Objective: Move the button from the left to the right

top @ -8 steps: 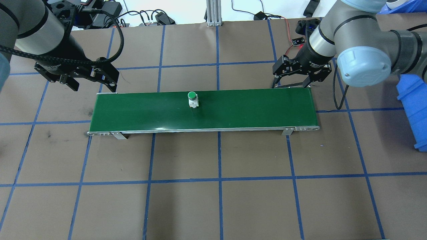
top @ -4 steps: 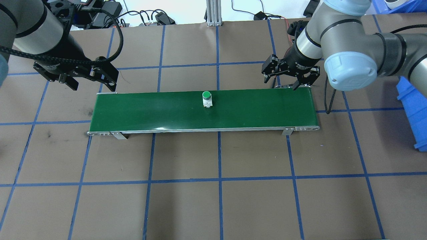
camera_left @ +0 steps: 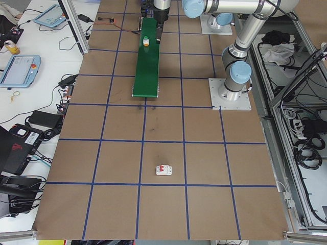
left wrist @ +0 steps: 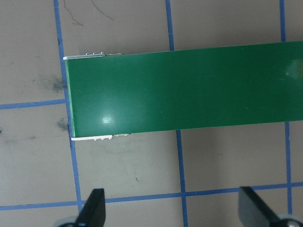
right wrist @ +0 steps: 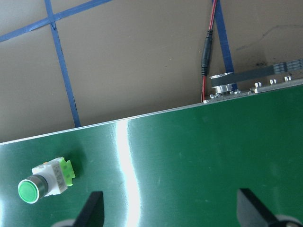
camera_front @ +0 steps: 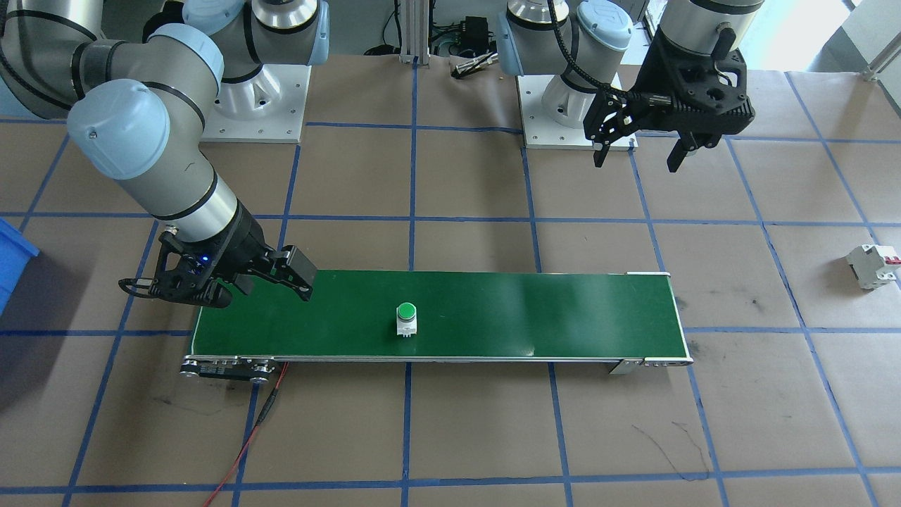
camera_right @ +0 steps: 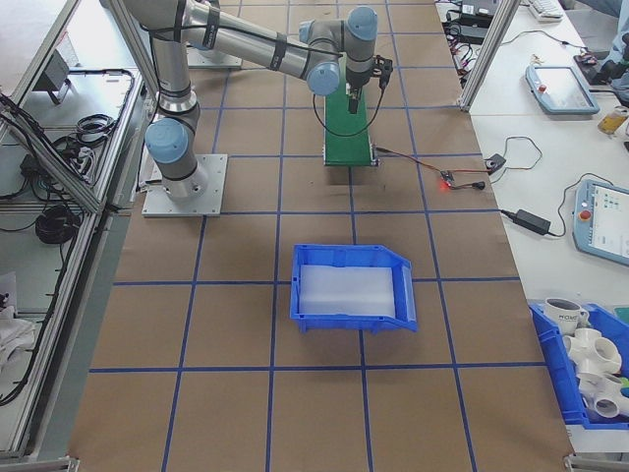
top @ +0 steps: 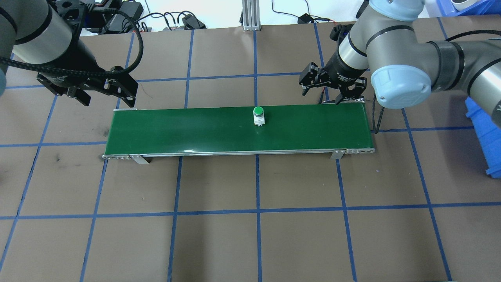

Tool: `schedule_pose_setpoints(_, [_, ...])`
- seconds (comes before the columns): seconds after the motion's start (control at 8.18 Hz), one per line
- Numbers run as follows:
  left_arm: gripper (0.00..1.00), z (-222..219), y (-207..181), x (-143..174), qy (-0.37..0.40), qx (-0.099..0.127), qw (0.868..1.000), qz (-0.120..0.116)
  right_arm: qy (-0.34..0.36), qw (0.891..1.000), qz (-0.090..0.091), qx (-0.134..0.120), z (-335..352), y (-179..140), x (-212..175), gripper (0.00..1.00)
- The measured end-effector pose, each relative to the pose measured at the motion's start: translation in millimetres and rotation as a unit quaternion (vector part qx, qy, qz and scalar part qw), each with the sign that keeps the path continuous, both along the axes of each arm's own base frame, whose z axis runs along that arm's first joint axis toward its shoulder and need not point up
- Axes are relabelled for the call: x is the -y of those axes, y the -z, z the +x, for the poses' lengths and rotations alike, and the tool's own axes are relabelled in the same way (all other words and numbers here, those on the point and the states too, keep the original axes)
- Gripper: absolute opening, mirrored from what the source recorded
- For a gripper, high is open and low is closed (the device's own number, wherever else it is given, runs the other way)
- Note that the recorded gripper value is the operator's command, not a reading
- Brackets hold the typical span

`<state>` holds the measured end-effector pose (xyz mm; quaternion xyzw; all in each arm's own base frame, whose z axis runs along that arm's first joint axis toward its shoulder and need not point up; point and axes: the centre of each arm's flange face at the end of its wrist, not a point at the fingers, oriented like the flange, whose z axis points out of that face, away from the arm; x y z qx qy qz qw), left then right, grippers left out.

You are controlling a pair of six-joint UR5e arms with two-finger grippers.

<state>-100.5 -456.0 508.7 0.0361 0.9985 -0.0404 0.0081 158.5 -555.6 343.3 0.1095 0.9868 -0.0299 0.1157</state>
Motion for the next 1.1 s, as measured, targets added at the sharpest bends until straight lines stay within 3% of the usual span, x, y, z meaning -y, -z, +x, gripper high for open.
schedule_pose_setpoints(0.37, [1.00, 0.0, -1.7, -1.4, 0.001, 0.001, 1.000, -0.001, -0.011, 1.000, -0.010, 0.003, 28.0, 6.8, 1.7, 1.00])
schedule_pose_setpoints(0.86, [1.00, 0.0, -0.9, -3.2, 0.004, 0.001, 1.000, 0.004, -0.013, 1.000, 0.006, -0.003, 57.4, 32.8, 2.0, 1.00])
schedule_pose_setpoints(1.1, [1.00, 0.8, -0.4, -2.9, 0.003, 0.003, 1.000, 0.005, -0.017, 1.000, 0.022, -0.013, 58.1, 54.2, 5.7, 1.00])
